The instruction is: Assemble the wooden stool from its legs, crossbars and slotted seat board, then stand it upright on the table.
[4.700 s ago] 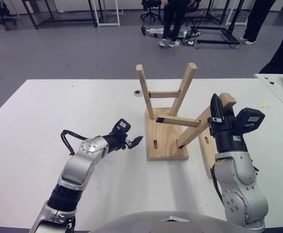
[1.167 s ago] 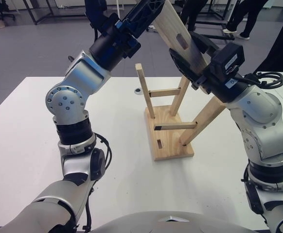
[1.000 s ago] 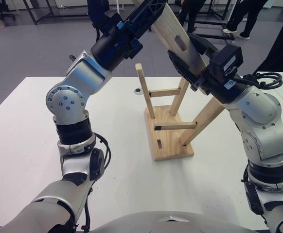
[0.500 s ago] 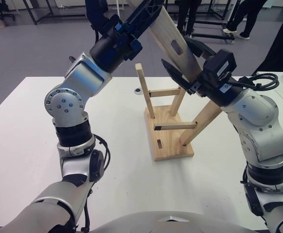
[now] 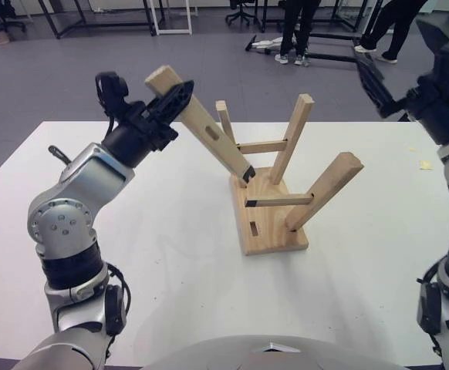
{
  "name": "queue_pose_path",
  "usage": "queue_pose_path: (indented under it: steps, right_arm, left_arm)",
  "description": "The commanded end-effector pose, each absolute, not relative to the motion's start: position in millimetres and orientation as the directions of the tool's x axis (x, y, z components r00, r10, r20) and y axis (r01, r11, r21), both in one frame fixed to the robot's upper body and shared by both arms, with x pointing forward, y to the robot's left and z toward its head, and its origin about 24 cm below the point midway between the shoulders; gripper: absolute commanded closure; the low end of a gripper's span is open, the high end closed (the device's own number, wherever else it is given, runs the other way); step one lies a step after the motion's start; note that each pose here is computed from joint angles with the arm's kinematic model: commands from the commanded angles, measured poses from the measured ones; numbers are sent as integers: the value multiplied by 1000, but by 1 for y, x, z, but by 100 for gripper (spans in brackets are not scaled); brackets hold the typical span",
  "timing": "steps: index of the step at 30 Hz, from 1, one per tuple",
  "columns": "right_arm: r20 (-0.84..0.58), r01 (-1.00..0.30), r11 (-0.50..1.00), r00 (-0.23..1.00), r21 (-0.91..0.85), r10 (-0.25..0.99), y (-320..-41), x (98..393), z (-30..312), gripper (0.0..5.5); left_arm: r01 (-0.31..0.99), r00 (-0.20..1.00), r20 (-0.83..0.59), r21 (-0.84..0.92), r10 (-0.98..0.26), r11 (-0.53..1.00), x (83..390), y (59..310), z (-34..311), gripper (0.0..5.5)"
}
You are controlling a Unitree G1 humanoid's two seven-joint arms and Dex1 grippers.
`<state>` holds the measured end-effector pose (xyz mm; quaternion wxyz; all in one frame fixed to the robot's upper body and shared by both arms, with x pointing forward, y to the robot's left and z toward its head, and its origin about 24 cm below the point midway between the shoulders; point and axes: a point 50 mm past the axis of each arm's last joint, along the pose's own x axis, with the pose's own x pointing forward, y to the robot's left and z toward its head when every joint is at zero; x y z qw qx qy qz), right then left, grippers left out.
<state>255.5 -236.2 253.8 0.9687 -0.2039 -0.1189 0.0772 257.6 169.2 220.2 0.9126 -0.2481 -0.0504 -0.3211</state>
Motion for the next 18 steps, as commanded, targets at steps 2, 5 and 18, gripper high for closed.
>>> queue_pose_path:
  steps: [2, 5, 18]
  right_arm:
    - [-227, -124, 980, 970, -158, 86, -245, 244, 131, 112]
    - [-388, -274, 957, 895, -93, 218, -216, 225, 62, 112]
    - [-497, -501, 857, 777, -116, 387, -162, 214, 36, 112]
  left_arm:
    - [411, 895, 96, -552, -435, 725, 243, 172, 180, 447]
    - [240, 940, -17, -678, -342, 695, 234, 175, 153, 447]
    - [75, 977, -116, -600, -180, 796, 235, 176, 138, 447]
